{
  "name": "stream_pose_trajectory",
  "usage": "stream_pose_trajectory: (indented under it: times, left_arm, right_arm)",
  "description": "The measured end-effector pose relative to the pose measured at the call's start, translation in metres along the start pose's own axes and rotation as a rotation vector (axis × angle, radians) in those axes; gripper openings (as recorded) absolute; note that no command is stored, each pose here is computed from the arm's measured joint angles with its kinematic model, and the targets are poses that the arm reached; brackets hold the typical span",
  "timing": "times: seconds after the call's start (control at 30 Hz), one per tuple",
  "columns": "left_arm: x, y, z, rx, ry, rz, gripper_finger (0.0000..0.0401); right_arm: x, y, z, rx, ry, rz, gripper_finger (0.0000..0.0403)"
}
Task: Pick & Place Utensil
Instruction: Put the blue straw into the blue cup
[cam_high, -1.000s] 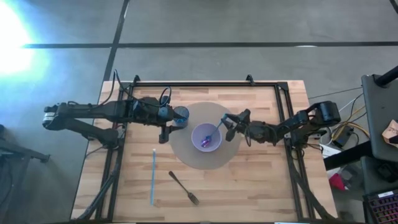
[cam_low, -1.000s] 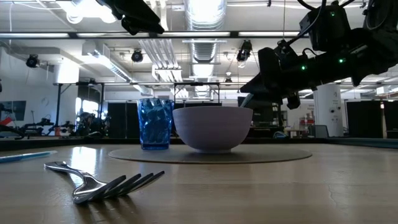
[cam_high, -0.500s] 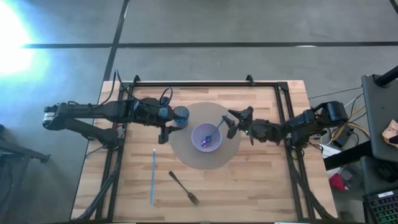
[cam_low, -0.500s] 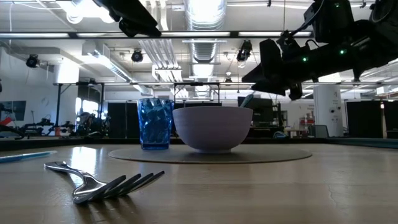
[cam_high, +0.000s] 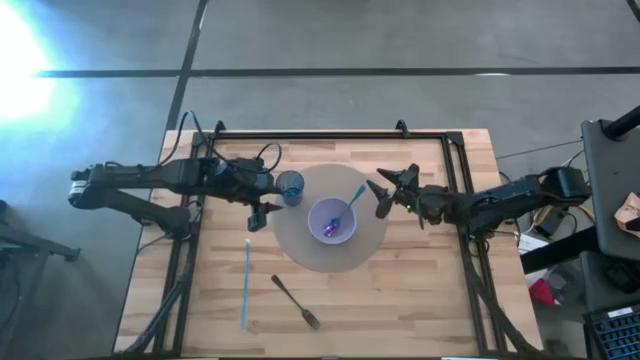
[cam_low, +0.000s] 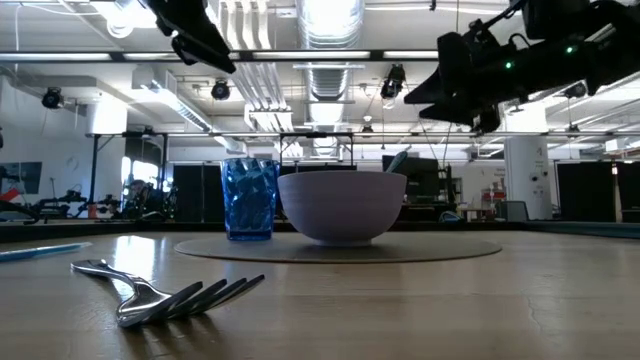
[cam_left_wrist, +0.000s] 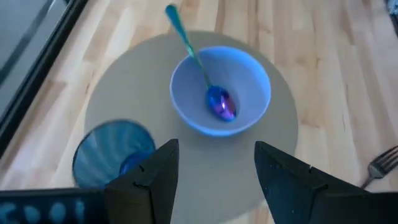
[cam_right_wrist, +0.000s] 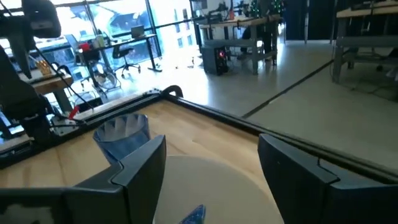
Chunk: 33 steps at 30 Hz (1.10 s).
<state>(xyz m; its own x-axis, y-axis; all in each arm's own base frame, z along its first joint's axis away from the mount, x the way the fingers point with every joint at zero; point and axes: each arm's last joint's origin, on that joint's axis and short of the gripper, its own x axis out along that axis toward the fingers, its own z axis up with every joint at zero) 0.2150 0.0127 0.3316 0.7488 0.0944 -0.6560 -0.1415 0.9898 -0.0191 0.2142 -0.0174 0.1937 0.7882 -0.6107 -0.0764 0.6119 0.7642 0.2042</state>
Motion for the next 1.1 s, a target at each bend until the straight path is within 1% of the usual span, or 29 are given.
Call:
stream_pose_trajectory:
  times: [0.17,0.37,0.47,0.57,0.67,0.87,1.0,1.1]
  left_arm:
    - [-0.011,0.001,-0.005,-0.145,0.128,0.042,0.0202]
    - [-0.012,-0.004,-0.021,-0.404,0.272,0.086,0.0202]
    - [-0.008,-0.009,-0.028,-0.534,0.313,0.106,0.0202]
    - [-0.006,-0.015,-0.033,-0.618,0.327,0.11,0.0202]
    - [-0.005,-0.021,-0.035,-0.675,0.326,0.13,0.0202]
    - [-0.001,-0.03,-0.038,-0.737,0.324,0.181,0.0202]
    - [0.009,-0.037,-0.039,-0.755,0.357,0.203,0.0202]
    - [0.02,-0.041,-0.041,-0.755,0.395,0.228,0.0202]
  right_arm:
    - [-0.009,-0.004,0.013,-0.023,-0.023,0.006,0.0247]
    - [-0.017,-0.007,0.025,-0.044,-0.058,0.013,0.025]
    - [-0.019,-0.008,0.028,-0.056,-0.071,0.015,0.0251]
    - [-0.021,-0.009,0.031,-0.067,-0.085,0.017,0.0249]
    - [-0.022,-0.009,0.033,-0.084,-0.094,0.012,0.0247]
    - [-0.024,-0.012,0.035,-0.091,-0.112,-0.078,0.0251]
    - [-0.025,-0.014,0.036,-0.111,-0.123,-0.139,0.0249]
    - [-0.025,-0.014,0.037,-0.114,-0.126,-0.141,0.0246]
